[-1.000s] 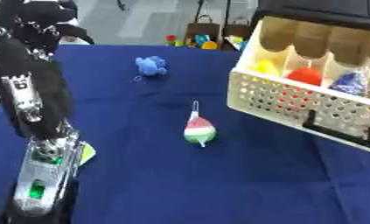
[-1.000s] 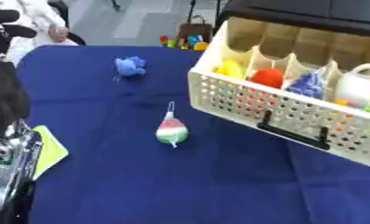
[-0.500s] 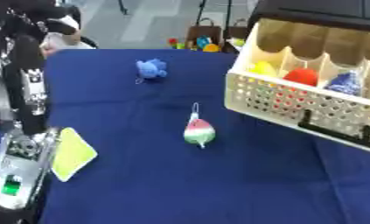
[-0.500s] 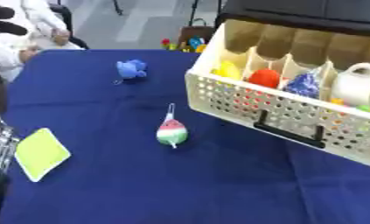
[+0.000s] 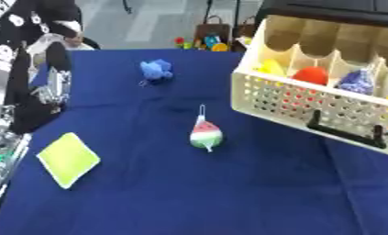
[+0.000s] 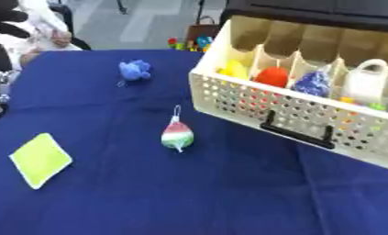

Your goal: Pick up objects from table and place into drawer.

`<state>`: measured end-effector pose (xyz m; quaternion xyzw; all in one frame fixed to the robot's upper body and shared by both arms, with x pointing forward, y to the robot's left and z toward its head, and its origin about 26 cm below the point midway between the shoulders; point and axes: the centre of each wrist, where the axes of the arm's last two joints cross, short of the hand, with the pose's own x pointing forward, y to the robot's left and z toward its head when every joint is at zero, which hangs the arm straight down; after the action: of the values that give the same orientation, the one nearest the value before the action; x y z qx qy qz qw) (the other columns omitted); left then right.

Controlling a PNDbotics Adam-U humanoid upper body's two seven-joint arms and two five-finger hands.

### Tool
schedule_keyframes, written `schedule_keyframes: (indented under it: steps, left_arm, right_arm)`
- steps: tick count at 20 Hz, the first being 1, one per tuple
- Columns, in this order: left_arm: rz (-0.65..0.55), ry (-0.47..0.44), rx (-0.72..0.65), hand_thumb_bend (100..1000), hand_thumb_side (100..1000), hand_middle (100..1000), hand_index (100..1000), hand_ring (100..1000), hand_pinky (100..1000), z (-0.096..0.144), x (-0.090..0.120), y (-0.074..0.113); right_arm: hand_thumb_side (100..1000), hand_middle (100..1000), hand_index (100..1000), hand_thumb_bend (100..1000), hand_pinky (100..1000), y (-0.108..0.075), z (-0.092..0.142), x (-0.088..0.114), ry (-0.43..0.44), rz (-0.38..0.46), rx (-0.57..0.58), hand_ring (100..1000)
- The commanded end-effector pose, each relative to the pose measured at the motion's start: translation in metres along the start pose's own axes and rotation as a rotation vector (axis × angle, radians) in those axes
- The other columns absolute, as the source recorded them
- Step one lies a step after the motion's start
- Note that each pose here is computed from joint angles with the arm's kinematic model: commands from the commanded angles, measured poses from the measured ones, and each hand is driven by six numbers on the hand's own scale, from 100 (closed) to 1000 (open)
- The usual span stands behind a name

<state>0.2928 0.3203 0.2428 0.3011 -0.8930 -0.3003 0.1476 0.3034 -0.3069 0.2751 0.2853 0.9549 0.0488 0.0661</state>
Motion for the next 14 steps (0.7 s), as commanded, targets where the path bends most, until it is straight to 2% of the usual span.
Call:
schedule_keyframes:
  steps: [1,9,14]
  left_arm:
    - [-0.149,-0.013,-0.127,100,595,802,975,787,646,-0.012,0.000,0.023]
    - [-0.442,0.077,-0.368,100,613,849,995,836,687,-0.037,-0.020,0.057]
    - [-0.556,0.158,-0.505,100,648,883,1000,866,717,-0.049,-0.032,0.067]
  right_arm:
    - [619,611,727,100,550,-0.002,-0.008,0.001,-0.042,-0.015,0.003,563]
    - [614,601,727,100,549,0.000,-0.007,0.002,-0.037,-0.033,0.004,563]
    - [612,592,726,100,550,0.002,-0.005,0.002,-0.035,-0.046,0.016,562]
